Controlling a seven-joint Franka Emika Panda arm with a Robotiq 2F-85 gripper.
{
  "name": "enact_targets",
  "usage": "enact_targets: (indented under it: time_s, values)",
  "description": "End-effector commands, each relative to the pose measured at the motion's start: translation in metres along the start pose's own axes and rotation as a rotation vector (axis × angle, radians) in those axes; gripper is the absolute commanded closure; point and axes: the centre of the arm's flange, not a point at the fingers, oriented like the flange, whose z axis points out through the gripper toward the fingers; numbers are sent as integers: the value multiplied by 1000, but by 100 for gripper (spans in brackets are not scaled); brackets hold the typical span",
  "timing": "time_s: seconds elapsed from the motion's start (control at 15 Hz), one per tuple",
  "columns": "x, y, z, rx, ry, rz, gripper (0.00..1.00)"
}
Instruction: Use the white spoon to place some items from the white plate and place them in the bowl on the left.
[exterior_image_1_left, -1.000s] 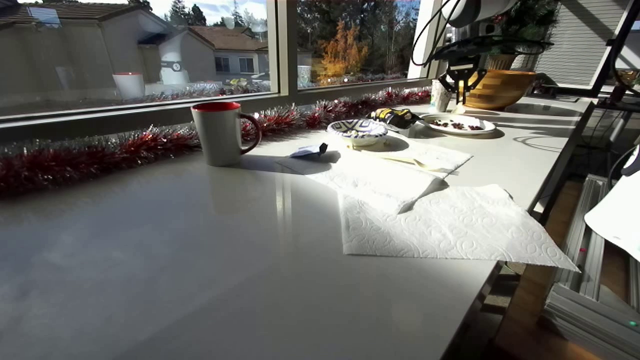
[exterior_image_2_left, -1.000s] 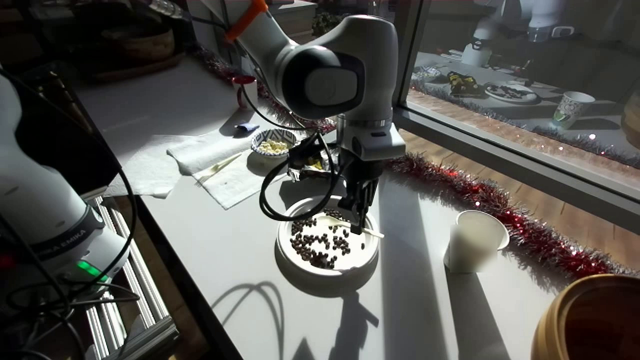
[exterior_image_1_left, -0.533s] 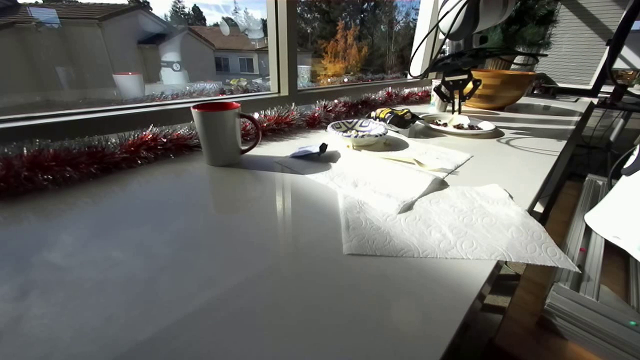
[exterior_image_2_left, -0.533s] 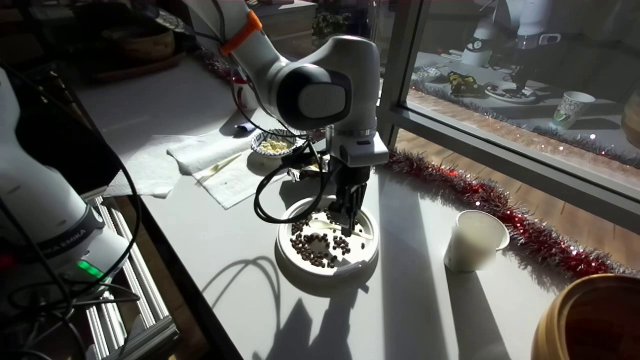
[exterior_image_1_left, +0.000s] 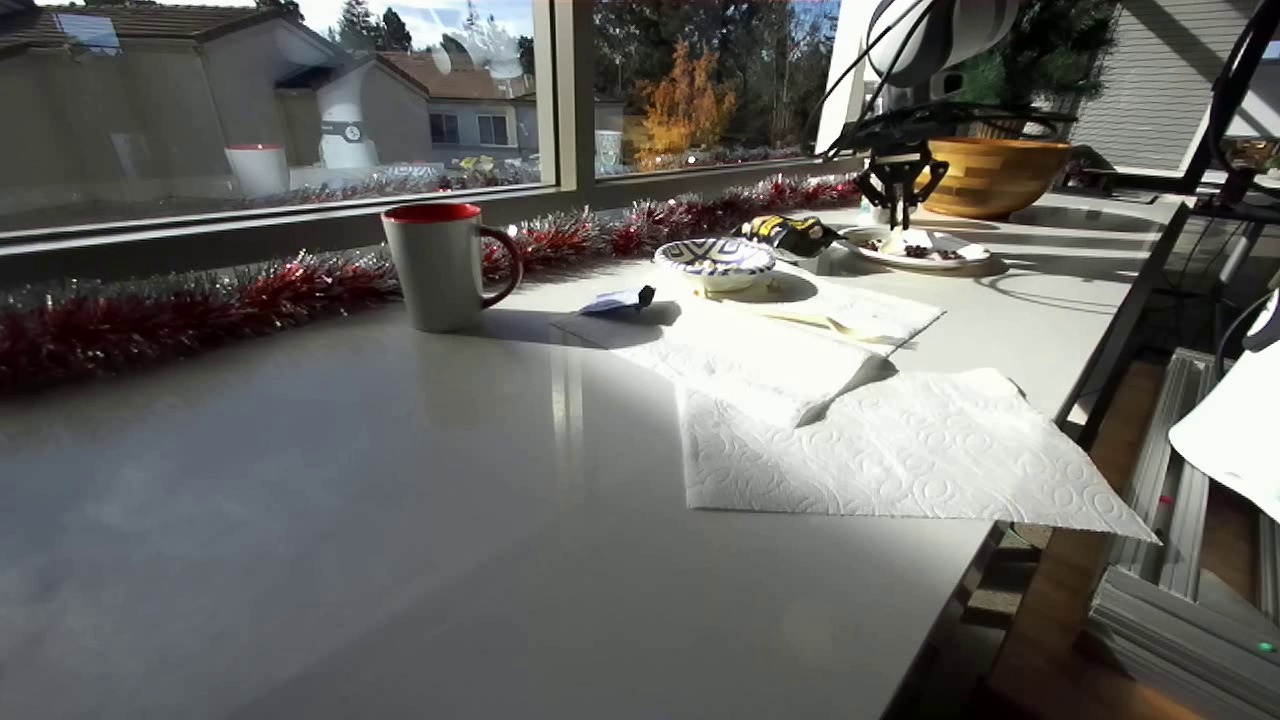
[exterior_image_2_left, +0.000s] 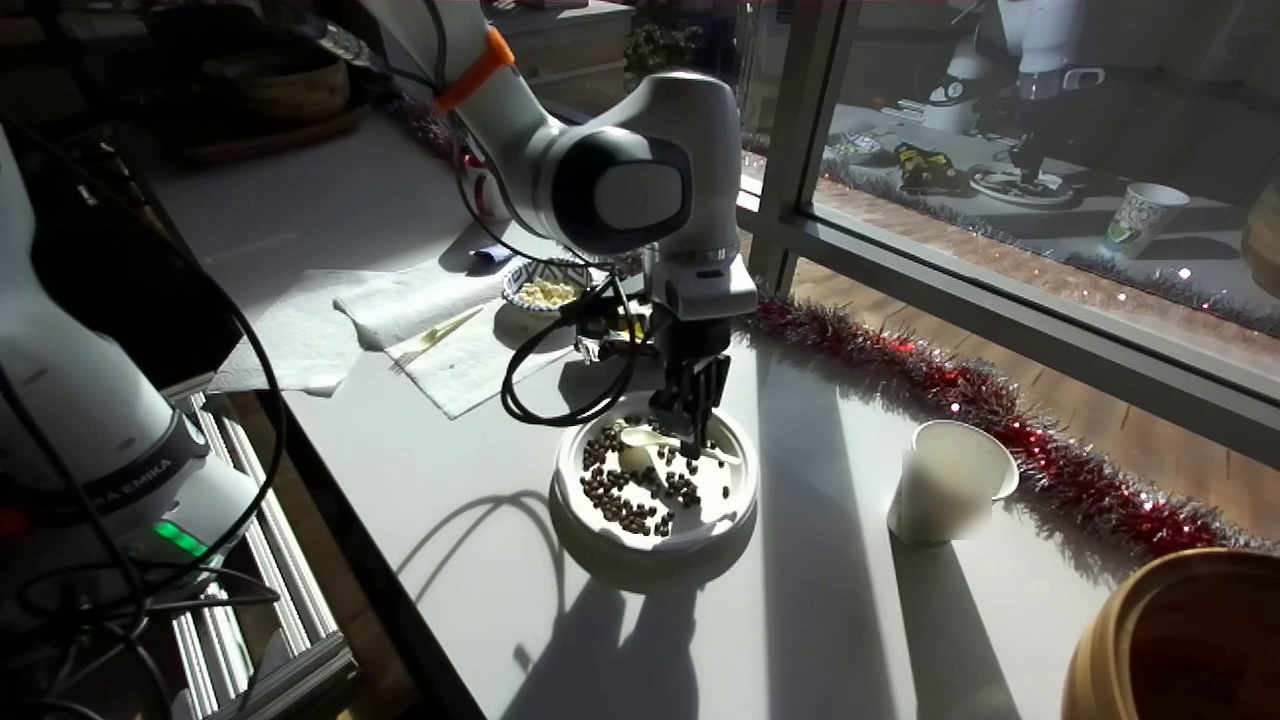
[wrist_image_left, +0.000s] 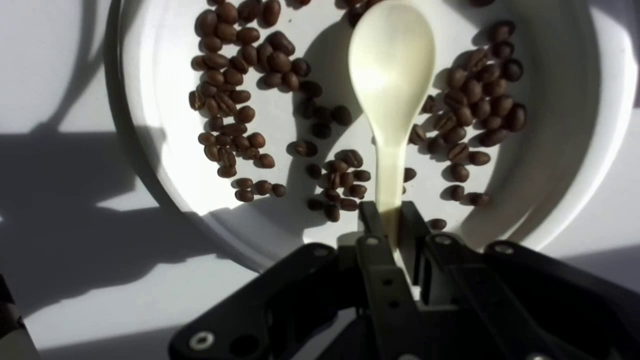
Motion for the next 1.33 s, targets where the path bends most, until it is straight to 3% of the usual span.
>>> enact_targets:
  time_s: [0.0,1.27]
  values:
    - [-13,5,-3,1,64,21,97]
    - [-57,3,-16,6,243,7,97]
